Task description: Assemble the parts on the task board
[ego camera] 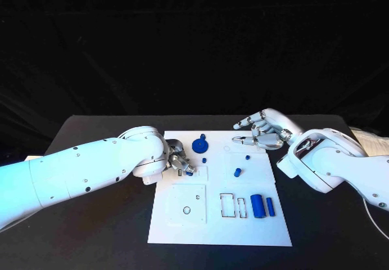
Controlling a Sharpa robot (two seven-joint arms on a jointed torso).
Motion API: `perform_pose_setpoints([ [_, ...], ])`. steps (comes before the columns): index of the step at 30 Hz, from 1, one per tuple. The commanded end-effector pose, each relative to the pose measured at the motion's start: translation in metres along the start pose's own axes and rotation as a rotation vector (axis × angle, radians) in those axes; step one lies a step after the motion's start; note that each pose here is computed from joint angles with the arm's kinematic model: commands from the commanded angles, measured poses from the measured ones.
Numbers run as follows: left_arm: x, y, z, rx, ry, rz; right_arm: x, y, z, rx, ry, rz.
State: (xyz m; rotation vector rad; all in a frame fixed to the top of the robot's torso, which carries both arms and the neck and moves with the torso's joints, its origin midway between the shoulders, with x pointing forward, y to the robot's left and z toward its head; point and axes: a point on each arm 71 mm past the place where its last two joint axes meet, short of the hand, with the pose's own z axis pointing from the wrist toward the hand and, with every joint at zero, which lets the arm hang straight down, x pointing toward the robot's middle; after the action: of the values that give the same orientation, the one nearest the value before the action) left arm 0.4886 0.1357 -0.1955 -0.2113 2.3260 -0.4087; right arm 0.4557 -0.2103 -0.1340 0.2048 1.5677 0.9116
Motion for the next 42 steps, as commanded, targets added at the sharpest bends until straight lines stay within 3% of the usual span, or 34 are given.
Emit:
perform_pose_setpoints([
  [1, 0.0106, 0.0034, 0.0037, -0.054, 0.083, 0.023, 0.002, 0.001, 0.0, -0.005, 0.013, -0.009],
  [22, 0.0072, -0.0031, 0.0137, -0.074, 0.095, 0.058, 0.002, 0.002, -0.002, -0.008, 0.018, -0.007],
  [42, 0.0055, 0.001, 0.0171, -0.093, 0.085, 0.073, 0.002, 0.003, -0.002, -0.008, 0.02, -0.006],
])
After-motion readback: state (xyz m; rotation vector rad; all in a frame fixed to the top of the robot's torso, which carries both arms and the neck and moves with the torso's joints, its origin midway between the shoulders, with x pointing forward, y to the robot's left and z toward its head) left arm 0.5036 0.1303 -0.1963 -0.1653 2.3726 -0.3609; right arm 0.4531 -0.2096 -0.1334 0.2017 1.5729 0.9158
